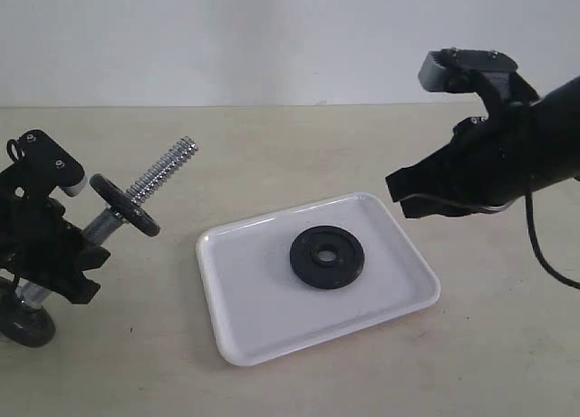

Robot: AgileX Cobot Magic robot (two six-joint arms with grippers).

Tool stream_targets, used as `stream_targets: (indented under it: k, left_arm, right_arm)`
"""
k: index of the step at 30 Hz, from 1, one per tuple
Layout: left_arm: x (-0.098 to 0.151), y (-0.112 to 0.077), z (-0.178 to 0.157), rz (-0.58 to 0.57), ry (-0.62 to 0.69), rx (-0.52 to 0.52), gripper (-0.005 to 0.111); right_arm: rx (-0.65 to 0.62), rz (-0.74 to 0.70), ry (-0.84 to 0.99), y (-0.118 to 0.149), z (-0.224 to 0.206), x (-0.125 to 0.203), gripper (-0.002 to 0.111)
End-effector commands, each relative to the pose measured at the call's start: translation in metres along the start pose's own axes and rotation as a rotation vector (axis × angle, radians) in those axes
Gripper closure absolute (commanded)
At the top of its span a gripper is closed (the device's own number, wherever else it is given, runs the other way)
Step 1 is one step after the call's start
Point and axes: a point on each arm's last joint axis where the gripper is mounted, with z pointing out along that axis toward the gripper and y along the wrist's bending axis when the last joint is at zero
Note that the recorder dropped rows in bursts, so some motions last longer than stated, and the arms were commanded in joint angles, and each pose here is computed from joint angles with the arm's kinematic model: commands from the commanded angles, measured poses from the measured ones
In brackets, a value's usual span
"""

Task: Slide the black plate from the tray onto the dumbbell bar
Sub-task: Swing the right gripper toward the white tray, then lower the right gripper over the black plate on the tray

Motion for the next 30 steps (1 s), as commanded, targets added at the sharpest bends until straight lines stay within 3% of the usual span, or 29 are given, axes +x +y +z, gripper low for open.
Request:
stream_targets:
  k: [1, 2, 4, 7, 9, 11, 14, 15, 22, 30]
  left_arm:
    - [-0.017, 0.006, -0.015, -0.015, -0.083, -0.041, 0.102]
    - [-0.017, 0.006, -0.015, -0.015, -0.083, -0.041, 0.102]
    - [-0.017, 0.006, -0.015, -0.015, -0.083, -0.041, 0.102]
    - [-0.017, 0.006, -0.015, -0.015, -0.083, -0.041, 0.102]
    - [-0.017, 0.006, -0.015, -0.015, -0.083, -0.041, 0.102]
    - [-0.017, 0.006, -0.015, -0.015, -0.083, -0.041, 0.102]
    - [-0.017, 0.006, -0.015, -0.015, -0.083, -0.041, 0.102]
    - [-0.017, 0.006, -0.015, -0.015, -0.083, -0.041, 0.102]
    - [-0.017, 0.006, -0.015, -0.015, -0.083, -0.041, 0.102]
    - [-0.017, 0.006, -0.015, -0.015, -0.083, -0.041, 0.102]
  right_arm:
    - [-0.001, -0.191, 0.033, 0.023, 0.018, -0.009, 0.108]
    - [0.005, -0.226, 0.037, 0.027, 0.024, -0.01, 0.107]
    - [-0.003, -0.245, 0.035, 0.036, 0.035, -0.013, 0.091]
    - [0.03, -0.131, 0.003, 0.033, 0.05, -0.016, 0.029]
    - [0.048, -0.085, 0.011, 0.03, 0.056, -0.015, 0.016]
    - [0.061, -0.071, 0.027, 0.028, 0.06, -0.013, 0.02]
    - [0.069, -0.105, 0.102, 0.024, 0.07, -0.008, 0.039]
    - [0.068, -0.115, 0.131, 0.024, 0.072, -0.007, 0.041]
    - [0.036, -0.108, 0.287, 0.024, 0.094, -0.019, 0.041]
    - [0.102, -0.12, 0.386, 0.017, 0.112, -0.038, 0.038]
